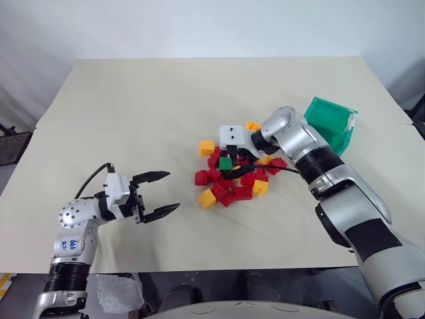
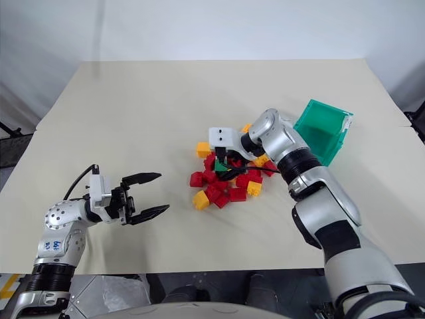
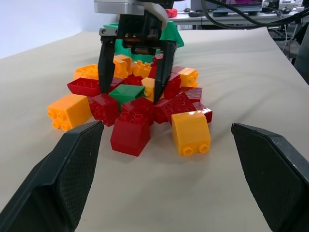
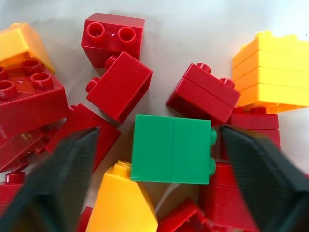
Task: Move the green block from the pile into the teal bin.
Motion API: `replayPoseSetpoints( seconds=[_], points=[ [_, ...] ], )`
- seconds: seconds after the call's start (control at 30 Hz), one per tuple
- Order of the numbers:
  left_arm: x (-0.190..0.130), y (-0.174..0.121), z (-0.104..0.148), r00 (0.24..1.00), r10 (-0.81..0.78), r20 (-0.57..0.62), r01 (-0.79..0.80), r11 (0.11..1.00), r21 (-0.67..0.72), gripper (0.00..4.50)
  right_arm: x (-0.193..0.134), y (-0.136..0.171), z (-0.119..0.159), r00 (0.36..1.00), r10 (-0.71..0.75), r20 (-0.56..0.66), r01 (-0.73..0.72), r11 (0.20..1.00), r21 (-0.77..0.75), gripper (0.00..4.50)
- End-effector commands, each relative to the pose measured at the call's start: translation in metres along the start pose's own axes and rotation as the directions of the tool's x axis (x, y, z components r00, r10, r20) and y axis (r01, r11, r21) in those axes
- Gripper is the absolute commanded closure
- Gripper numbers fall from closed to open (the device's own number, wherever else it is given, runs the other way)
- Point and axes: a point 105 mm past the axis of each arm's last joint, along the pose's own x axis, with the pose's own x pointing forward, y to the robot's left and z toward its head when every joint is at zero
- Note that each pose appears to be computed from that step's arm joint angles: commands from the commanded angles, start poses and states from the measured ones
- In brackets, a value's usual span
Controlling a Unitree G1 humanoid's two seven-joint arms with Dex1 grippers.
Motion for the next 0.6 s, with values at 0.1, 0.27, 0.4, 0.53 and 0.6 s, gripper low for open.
replayPoseSetpoints(
  seconds=[0.1, 0.27, 0.4, 0.53, 0.6],
  points=[
    [0.002, 0.0, 0.01, 1.0, -0.007, 0.02, 0.007, 0.999, 0.044, 0.0, -0.003, -0.005, -0.001, 1.0, -0.03, -0.004, 0.03, 1.0, 0.005, 2.28],
    [0.005, 0.001, 0.011, 1.0, -0.015, 0.026, 0.014, 0.999, 0.048, 0.0, -0.015, -0.01, 0.001, 0.997, -0.073, 0.028, 0.072, 0.997, 0.023, 2.45],
    [0.009, 0.0, 0.013, 0.999, -0.024, 0.034, 0.023, 0.998, 0.05, 0.0, -0.035, -0.012, 0.005, 0.989, -0.116, 0.088, 0.112, 0.992, 0.05, 2.45],
    [0.015, -0.001, 0.016, 0.998, -0.042, 0.047, 0.04, 0.998, 0.048, 0.0, -0.06, -0.014, 0.01, 0.967, -0.196, 0.161, 0.181, 0.978, 0.102, 2.45],
    [0.02, -0.001, 0.018, 0.997, -0.05, 0.057, 0.048, 0.998, 0.048, 0.0, -0.074, -0.015, 0.009, 0.953, -0.239, 0.186, 0.217, 0.967, 0.13, 2.45]
  ],
)
